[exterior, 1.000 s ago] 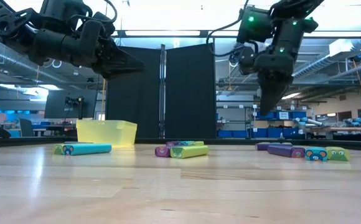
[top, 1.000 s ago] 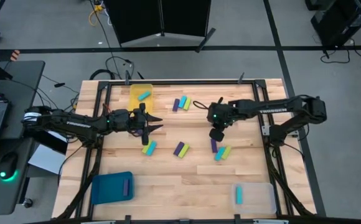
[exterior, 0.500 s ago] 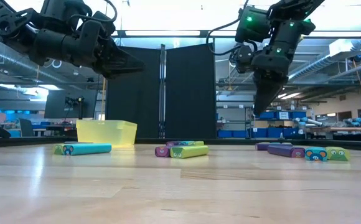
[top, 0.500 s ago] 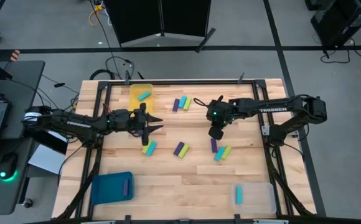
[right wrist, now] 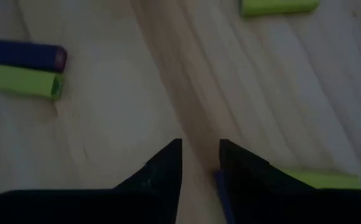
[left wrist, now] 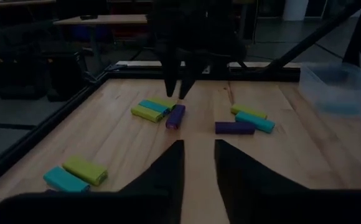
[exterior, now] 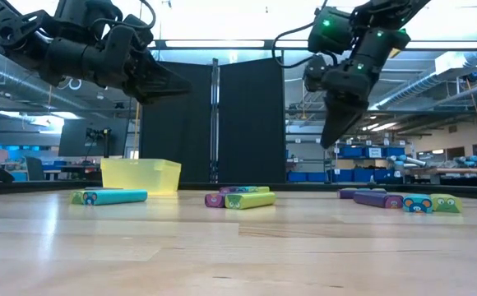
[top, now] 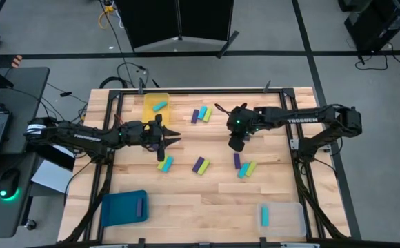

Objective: Sort blocks
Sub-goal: Put the purple block into the blue bin

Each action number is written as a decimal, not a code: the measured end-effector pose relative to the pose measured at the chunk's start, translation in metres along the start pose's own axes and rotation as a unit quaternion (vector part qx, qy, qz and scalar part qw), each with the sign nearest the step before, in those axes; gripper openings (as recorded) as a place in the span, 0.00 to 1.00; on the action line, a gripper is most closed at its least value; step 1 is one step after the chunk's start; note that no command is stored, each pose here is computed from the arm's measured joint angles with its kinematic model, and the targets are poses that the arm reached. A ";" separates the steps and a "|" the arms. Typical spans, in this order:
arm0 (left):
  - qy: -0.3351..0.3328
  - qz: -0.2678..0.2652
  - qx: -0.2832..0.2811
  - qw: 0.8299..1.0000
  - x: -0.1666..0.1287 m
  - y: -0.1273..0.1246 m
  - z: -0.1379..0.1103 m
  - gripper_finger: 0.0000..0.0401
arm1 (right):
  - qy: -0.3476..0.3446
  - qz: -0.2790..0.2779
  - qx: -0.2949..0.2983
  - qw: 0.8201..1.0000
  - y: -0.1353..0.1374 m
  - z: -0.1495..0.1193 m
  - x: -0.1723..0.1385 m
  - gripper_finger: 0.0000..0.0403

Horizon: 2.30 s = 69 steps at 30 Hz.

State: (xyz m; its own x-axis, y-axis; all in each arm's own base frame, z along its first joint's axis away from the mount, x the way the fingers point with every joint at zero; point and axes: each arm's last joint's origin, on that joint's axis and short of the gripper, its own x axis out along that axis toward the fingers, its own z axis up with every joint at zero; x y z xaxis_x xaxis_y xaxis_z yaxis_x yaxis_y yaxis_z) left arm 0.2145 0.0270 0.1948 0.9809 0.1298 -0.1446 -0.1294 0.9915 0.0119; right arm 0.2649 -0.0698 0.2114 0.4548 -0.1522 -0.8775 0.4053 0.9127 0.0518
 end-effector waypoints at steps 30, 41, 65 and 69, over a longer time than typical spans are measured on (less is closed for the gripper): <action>0.041 0.011 -0.021 0.999 0.000 0.000 -0.008 0.20 | 0.093 -0.005 -0.038 0.995 -0.016 -0.008 0.041 0.32; 0.052 0.011 -0.020 0.998 -0.001 0.000 -0.010 0.25 | 0.138 -0.006 -0.088 0.986 -0.018 -0.010 0.056 0.48; 0.058 0.010 -0.022 0.998 -0.001 0.000 -0.011 0.25 | 0.192 0.012 -0.113 0.975 -0.022 -0.017 0.070 0.29; 0.025 0.010 -0.023 0.999 0.000 0.000 -0.005 0.25 | 0.114 0.017 -0.116 0.987 -0.012 0.000 0.052 0.29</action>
State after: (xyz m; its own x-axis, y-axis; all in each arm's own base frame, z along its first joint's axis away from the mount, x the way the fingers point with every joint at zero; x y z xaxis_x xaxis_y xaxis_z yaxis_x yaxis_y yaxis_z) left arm 0.2136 0.0275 0.1897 0.9695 0.1489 -0.1946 -0.1576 0.9871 -0.0300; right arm 0.2836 -0.0883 0.1649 0.2643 -0.0554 -0.9629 0.1877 0.9822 -0.0050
